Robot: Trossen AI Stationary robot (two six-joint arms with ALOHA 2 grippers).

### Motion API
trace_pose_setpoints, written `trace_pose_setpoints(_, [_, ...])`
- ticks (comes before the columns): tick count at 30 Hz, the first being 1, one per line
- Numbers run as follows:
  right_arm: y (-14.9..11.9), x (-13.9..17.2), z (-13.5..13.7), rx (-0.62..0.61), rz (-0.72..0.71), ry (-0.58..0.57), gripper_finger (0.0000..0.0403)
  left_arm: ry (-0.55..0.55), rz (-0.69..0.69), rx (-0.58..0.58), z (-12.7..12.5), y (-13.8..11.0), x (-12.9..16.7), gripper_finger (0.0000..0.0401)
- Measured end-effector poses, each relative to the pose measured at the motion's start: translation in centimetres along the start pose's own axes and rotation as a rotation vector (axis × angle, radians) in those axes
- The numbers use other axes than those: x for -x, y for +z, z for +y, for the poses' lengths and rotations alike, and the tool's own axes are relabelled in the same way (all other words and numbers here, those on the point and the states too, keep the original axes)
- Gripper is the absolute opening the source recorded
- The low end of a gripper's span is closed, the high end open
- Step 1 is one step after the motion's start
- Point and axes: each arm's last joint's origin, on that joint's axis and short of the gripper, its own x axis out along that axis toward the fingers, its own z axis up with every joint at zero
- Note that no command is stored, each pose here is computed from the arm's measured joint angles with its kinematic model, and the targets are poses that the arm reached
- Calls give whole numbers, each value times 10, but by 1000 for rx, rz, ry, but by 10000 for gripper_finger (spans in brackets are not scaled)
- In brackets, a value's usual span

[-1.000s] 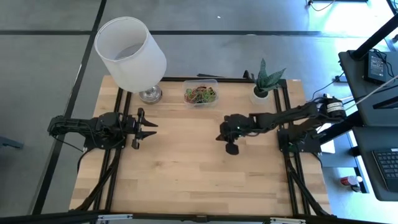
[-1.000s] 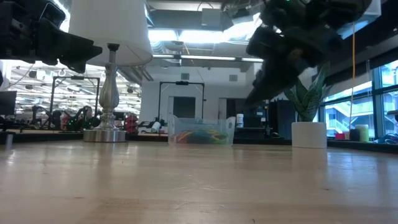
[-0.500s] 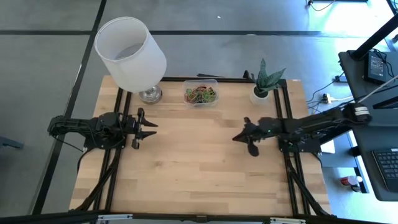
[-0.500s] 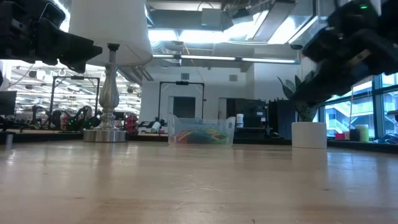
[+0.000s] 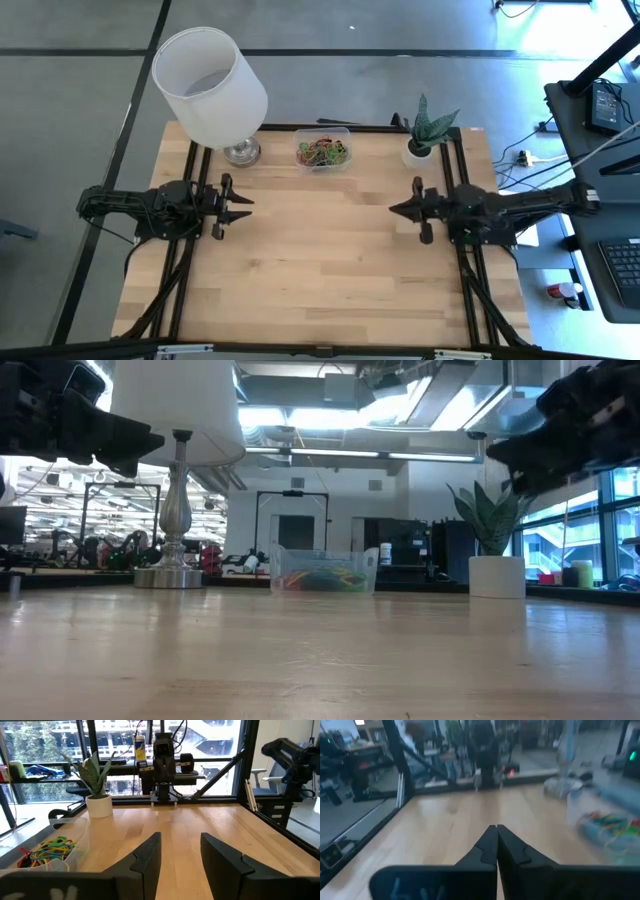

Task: Pick and place rubber bands into bin
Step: Return to Home Position

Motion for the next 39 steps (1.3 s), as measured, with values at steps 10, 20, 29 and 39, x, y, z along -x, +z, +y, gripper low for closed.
trace_pose_setpoints(10, [0, 17, -2, -10, -114, -6, 1, 0, 0, 0, 0, 0, 0, 131])
trace_pose_setpoints(20, [8, 28, -6, -6, -211, 8, 1, 0, 0, 0, 0, 0, 0, 131])
trace_pose_setpoints(29, [-6, 30, -8, -41, -75, -1, 6, 0, 0, 0, 0, 0, 0, 131])
trace_pose_setpoints(39, [-7, 30, -8, -38, -69, -3, 24, 0, 0, 0, 0, 0, 0, 131])
